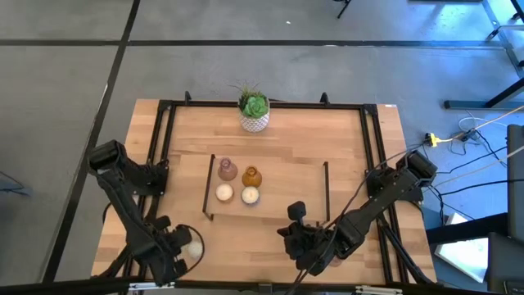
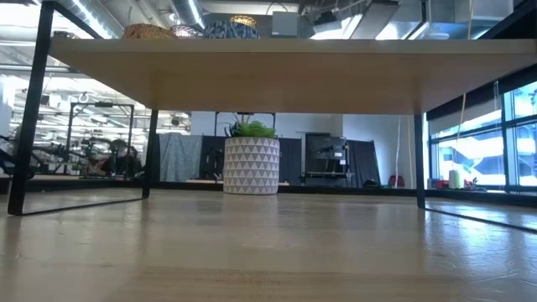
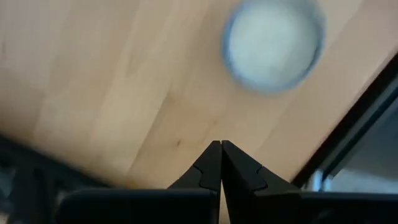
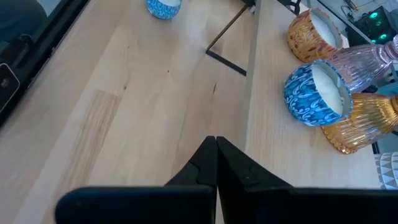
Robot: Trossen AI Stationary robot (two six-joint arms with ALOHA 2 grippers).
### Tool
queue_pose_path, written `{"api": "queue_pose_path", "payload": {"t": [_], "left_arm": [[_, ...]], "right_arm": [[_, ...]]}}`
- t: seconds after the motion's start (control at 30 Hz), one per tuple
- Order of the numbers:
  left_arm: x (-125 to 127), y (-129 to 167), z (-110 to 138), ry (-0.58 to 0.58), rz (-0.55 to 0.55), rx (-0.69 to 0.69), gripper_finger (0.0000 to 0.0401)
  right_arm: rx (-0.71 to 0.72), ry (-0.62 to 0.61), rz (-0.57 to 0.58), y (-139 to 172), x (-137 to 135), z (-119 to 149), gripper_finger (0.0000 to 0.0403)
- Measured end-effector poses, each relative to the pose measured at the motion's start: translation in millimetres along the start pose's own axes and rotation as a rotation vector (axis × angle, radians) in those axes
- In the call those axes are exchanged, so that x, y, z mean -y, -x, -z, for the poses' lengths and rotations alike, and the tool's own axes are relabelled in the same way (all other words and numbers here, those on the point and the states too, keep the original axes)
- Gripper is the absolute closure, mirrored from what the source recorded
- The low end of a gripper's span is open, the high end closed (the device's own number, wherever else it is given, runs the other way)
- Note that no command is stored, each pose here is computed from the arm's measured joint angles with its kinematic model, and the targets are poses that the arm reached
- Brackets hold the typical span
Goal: Pick & Place candle stick holders
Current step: Put the blue scented candle on the shelf
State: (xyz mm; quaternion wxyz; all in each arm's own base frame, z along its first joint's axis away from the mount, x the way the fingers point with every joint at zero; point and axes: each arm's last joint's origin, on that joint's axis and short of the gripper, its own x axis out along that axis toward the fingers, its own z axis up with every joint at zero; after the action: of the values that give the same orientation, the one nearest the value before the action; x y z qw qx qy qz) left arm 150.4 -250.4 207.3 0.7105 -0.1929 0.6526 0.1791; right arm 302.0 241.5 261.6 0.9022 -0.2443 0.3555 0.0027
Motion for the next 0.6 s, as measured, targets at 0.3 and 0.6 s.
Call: {"api": "queue_pose_path", "payload": {"t": [0.3,0.6], "left_arm": [[-21.1,-5.8,-0.5,0.195,-0.046,0.116,0.0388],[-18.7,-17.4,-13.3,0.246,0.008,0.049,0.0267]], "right_arm": [[0.006,0.007,-0.004,-0.1,0.0,-0.7,0.0403],[0.006,0.013,-0.003,-0.2,0.1,-0.7,0.0403]]}}
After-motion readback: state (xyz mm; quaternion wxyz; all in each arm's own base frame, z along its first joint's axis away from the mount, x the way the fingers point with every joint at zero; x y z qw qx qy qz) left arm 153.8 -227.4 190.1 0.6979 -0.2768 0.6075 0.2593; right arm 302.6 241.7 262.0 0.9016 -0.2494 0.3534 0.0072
